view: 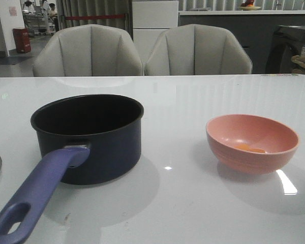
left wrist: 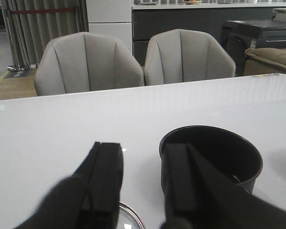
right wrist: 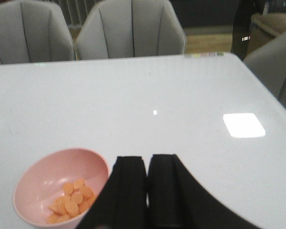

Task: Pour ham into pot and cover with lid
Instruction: 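Move the right gripper to the pink bowl rim and grasp it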

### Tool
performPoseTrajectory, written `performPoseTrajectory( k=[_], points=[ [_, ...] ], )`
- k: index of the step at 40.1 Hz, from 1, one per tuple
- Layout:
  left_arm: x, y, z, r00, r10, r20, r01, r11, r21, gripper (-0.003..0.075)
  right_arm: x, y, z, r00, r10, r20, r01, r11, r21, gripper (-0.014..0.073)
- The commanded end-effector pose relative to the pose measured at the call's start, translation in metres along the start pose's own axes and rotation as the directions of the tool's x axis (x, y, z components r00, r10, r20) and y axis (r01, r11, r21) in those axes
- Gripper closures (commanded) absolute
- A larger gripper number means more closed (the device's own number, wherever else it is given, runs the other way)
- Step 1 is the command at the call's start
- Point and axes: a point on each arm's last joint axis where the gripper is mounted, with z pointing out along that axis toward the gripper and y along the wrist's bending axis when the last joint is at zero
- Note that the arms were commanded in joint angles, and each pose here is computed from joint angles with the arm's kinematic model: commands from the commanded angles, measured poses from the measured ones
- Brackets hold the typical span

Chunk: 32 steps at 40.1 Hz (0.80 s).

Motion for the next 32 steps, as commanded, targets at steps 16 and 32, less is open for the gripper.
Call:
performPoseTrajectory(
  k=[16,32],
  points=[
    [-0.015,0.0,-0.002,0.996,-0.002,0.093,0.001,1.0,0.009,0.0493,-0.013,0.006,0.025,0.992,-0.002,-0.126,-0.001,1.0,-0.026,0.0328],
    [-0.015,0.0,-0.002,0.996,-0.002,0.093,0.001,1.0,0.009,0.0493,-0.056,0.034,0.068,0.935,-0.089,-0.343,0.047,0.991,-0.127,0.0017]
  ],
)
